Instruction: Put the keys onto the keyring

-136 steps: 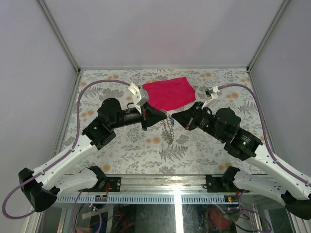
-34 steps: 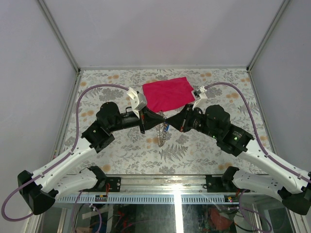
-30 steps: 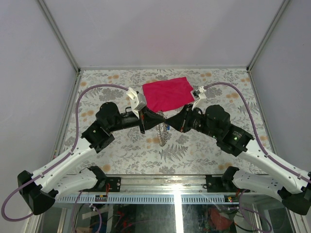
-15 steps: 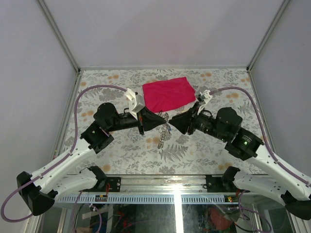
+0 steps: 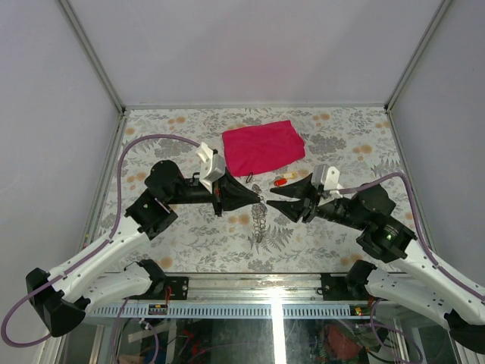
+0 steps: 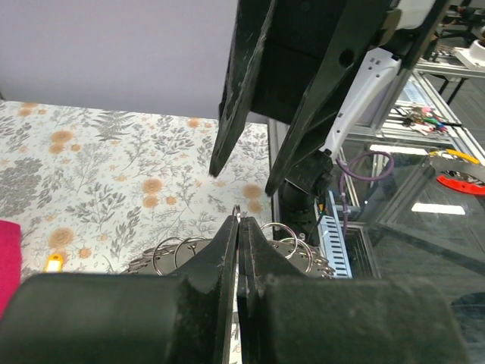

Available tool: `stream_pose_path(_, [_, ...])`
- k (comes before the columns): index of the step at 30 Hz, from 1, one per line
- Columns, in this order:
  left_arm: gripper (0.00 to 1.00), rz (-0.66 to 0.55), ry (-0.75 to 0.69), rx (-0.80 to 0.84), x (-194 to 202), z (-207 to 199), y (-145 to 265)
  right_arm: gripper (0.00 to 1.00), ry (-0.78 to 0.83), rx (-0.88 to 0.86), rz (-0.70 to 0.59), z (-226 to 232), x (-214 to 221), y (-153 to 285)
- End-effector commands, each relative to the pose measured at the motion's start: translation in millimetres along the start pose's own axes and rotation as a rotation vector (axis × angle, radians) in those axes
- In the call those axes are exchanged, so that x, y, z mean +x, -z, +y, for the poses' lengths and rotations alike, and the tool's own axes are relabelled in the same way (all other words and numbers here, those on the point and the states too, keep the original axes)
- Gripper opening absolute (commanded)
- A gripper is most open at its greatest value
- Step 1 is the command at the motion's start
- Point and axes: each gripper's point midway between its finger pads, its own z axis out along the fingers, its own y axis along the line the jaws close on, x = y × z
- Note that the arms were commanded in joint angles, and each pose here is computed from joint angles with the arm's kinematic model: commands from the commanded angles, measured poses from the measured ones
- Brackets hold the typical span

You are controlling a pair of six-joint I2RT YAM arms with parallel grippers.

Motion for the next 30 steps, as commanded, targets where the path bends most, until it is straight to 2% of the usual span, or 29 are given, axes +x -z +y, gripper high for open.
stream_pose_path(1, [0.00, -0.079, -0.109, 0.111, -34.4, -21.6, -2.0, 0.40, 0.149, -0.135, -0.106, 18.9, -24.6, -1.8])
stream_pose_path(8, [0.00, -0.069, -0.118, 0.167, -34.4, -29.9, -1.9, 0.33, 0.133, -0.213, -0.065, 29.8, -19.2, -6.0])
stream_pose_path(22, [0.00, -0.069, -0.129, 0.197, -36.5, -35.8, -0.7, 0.23, 0.124, -0.234, -0.034, 31.0, -10.3, -9.7])
stream_pose_path(26, [0.00, -0.069, -0.132, 0.198, -36.7, -36.1, -0.3, 0.19, 0.120, -0.246, -0.036, 32.6, -11.6, -11.5])
stream_pose_path(30, [0.00, -0.072, -0.134, 0.189, -37.3, -35.5, 0.1, 0.08, 0.114, -0.253, -0.021, 32.9, -9.0, -12.3])
